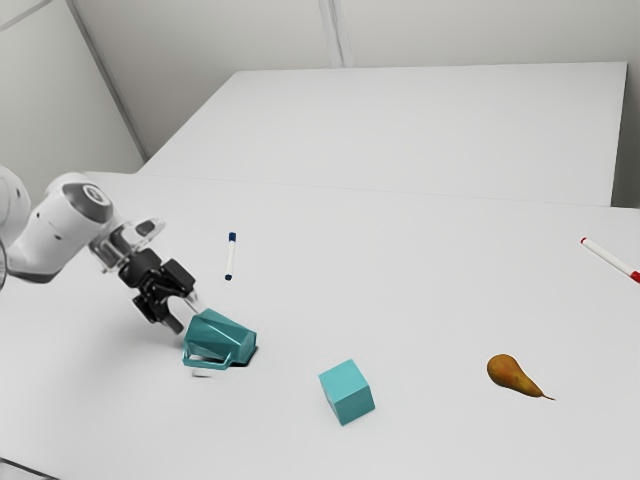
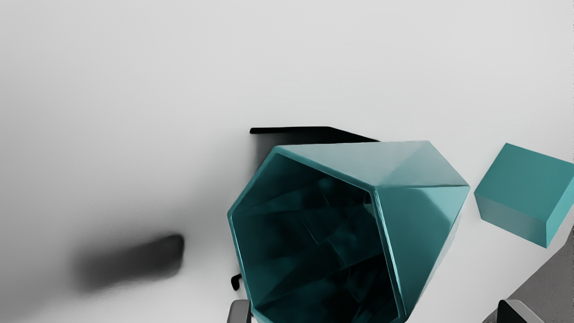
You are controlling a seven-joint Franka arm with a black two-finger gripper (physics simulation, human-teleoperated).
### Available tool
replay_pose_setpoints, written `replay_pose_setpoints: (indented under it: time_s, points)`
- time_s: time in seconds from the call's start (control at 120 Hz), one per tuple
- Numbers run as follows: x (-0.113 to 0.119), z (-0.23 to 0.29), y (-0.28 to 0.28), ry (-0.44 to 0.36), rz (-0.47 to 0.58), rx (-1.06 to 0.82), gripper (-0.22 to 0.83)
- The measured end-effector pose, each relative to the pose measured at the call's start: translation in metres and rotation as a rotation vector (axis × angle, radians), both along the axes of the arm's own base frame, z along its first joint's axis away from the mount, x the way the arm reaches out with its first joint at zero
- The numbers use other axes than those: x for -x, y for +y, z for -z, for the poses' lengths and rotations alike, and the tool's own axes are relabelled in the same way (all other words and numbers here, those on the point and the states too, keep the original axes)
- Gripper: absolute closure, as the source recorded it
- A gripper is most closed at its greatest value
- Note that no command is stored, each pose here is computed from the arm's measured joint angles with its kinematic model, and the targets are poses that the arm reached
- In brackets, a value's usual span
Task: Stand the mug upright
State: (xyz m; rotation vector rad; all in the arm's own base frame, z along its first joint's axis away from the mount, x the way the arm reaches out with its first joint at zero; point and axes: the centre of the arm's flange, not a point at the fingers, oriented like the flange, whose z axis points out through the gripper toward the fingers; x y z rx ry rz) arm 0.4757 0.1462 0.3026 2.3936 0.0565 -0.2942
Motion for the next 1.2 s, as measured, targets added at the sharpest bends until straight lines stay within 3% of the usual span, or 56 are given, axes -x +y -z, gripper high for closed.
replay_pose_setpoints:
  time_s: [0.233,0.475,0.625,0.933,1.05,1.2]
  points:
    - [0.002,0.018,-0.03,-0.019,0.008,0.09,0.09]
    - [-0.001,0.011,-0.039,-0.061,-0.009,0.14,0.53]
    - [-0.006,0.003,-0.049,-0.083,0.0,0.158,0.68]
    - [-0.021,-0.02,-0.063,-0.129,0.029,0.163,0.76]
    - [-0.031,-0.073,-0.086,-0.233,0.151,0.072,0.77]
    - [-0.033,-0.114,-0.12,-0.353,0.37,-0.178,0.77]
